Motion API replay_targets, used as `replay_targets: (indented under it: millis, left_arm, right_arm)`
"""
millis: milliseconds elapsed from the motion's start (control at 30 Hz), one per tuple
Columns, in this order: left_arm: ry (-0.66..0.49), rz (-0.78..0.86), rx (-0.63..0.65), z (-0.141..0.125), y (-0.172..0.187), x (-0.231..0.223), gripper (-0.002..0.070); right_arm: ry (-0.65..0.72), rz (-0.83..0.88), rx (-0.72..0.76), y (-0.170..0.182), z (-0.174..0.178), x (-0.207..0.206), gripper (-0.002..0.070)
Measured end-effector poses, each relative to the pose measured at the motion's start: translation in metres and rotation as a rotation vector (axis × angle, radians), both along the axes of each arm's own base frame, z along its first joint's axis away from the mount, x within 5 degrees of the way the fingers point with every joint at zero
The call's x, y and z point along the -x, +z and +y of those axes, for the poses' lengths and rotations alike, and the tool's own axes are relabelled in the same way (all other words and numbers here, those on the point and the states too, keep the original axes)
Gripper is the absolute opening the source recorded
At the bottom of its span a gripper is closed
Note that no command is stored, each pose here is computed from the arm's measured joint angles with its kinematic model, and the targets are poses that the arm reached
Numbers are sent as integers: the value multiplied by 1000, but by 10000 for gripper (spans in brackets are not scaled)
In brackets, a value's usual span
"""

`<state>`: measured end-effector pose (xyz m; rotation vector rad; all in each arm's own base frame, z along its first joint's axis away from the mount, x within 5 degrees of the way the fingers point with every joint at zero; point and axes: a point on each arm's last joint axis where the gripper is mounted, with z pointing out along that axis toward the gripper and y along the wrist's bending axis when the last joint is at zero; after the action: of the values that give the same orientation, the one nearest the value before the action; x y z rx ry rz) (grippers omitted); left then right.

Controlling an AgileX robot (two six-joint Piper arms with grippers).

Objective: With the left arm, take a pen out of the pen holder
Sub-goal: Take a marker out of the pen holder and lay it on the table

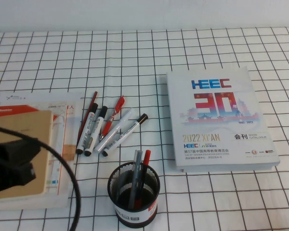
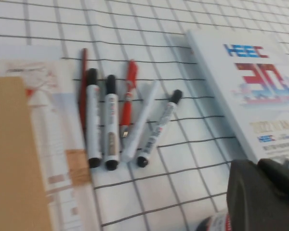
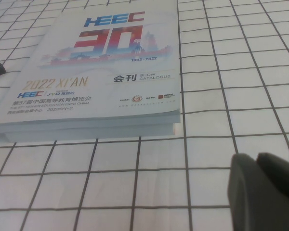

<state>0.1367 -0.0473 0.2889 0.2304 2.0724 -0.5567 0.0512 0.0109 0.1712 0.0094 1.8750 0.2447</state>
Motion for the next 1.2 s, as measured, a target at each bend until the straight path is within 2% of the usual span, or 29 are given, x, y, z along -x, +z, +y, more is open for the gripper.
replay_targets:
  millis: [133, 300, 567, 667, 800, 867, 1067, 1200]
  left_arm:
    - [-134, 31, 50, -13, -2, -22, -2]
    - [-271, 37, 19, -34, -8, -40, -2]
    - [-519, 19, -40, -84, -20, -32, -2]
    - [-574, 23, -50, -93, -23, -28, -2]
    - [-592, 11, -67, -95, -24, -28, 10]
    - [-599, -10, -82, -95, -23, -29, 49]
    - [-558, -59, -112, -94, -18, -36, 280]
    - [-536, -29, -128, -96, -27, -43, 332]
  right_arm:
    - [0, 0, 0, 0, 0, 0, -15]
    - [0, 0, 0, 0, 0, 0, -15]
    - [0, 0, 0, 0, 0, 0, -15]
    - [0, 0, 0, 0, 0, 0, -15]
    - [0, 0, 0, 0, 0, 0, -15]
    - [0, 0, 0, 0, 0, 0, -15]
    - [0, 0, 0, 0, 0, 0, -15]
    - [0, 0, 0, 0, 0, 0, -15]
